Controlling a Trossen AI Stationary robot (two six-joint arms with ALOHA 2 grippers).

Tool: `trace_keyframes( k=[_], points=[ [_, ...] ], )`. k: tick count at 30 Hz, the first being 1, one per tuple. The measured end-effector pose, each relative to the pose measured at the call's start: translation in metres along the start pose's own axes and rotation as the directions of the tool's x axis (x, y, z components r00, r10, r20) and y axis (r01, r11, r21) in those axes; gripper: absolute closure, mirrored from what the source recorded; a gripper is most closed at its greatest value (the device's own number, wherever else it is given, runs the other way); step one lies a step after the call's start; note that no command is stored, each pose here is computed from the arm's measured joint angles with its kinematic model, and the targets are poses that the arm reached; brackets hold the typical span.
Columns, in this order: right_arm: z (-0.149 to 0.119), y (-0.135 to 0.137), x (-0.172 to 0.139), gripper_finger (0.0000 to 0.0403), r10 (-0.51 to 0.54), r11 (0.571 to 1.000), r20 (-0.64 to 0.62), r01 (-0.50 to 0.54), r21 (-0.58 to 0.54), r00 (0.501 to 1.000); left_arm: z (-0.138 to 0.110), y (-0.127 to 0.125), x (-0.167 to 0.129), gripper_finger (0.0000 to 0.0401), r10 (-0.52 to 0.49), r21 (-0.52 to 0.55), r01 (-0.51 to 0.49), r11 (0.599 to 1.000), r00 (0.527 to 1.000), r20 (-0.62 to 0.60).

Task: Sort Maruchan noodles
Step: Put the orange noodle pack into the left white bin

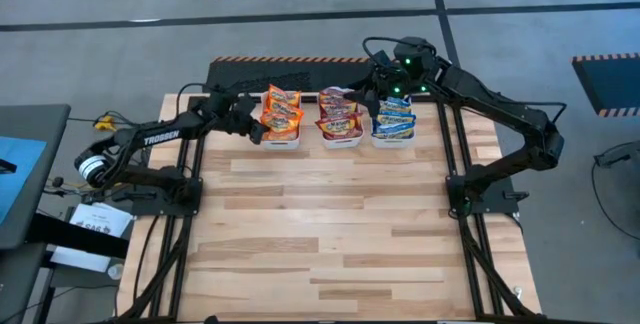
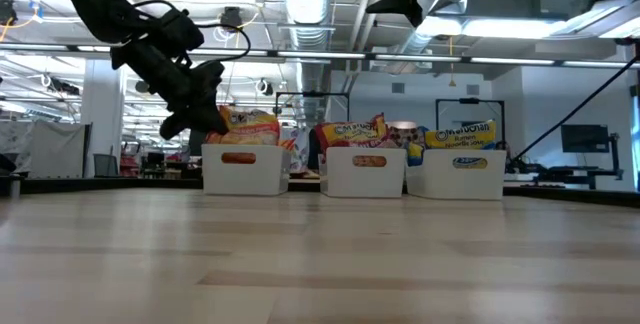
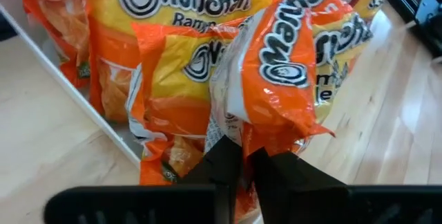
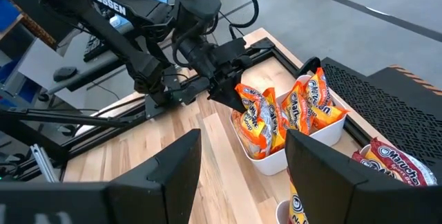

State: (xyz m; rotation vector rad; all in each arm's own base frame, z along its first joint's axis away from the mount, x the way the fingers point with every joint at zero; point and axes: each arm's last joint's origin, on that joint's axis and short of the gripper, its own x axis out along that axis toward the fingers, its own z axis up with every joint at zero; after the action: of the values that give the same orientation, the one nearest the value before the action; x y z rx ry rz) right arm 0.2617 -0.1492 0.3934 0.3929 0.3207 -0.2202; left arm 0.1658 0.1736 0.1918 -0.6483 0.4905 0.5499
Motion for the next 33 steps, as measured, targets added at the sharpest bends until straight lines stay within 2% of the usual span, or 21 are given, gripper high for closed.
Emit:
trace_keyframes(
  k=[9, 14, 17, 22, 33],
  points=[
    [0.0, 0.0, 0.0, 0.0168, 0.0, 1.0, 0.0, 0.0, 0.0, 1.0, 0.002, 0.0, 0.0, 0.0293, 0.002, -0.058, -0.001, 0.998, 1.0, 0.018],
    [0.0, 0.0, 0.0, 0.0168, 0.0, 1.0, 0.0, 0.0, 0.0, 1.0, 0.017, -0.008, -0.003, 0.026, -0.076, -0.102, 0.081, 0.992, 0.996, 0.048],
    [0.0, 0.0, 0.0, 0.0168, 0.0, 1.0, 0.0, 0.0, 0.0, 1.0, 0.019, -0.01, -0.004, 0.0254, -0.118, -0.101, 0.122, 0.987, 0.992, 0.04],
    [0.0, 0.0, 0.0, 0.0168, 0.0, 1.0, 0.001, 0.0, 0.0, 1.0, 0.015, -0.011, -0.004, 0.0252, -0.133, -0.116, 0.132, 0.984, 0.991, -0.005],
    [0.0, 0.0, 0.0, 0.0168, 0.0, 1.0, 0.0, 0.0, 0.0, 1.0, 0.014, -0.004, -0.006, 0.0252, -0.12, -0.139, 0.116, 0.983, 0.992, -0.022]
  ],
)
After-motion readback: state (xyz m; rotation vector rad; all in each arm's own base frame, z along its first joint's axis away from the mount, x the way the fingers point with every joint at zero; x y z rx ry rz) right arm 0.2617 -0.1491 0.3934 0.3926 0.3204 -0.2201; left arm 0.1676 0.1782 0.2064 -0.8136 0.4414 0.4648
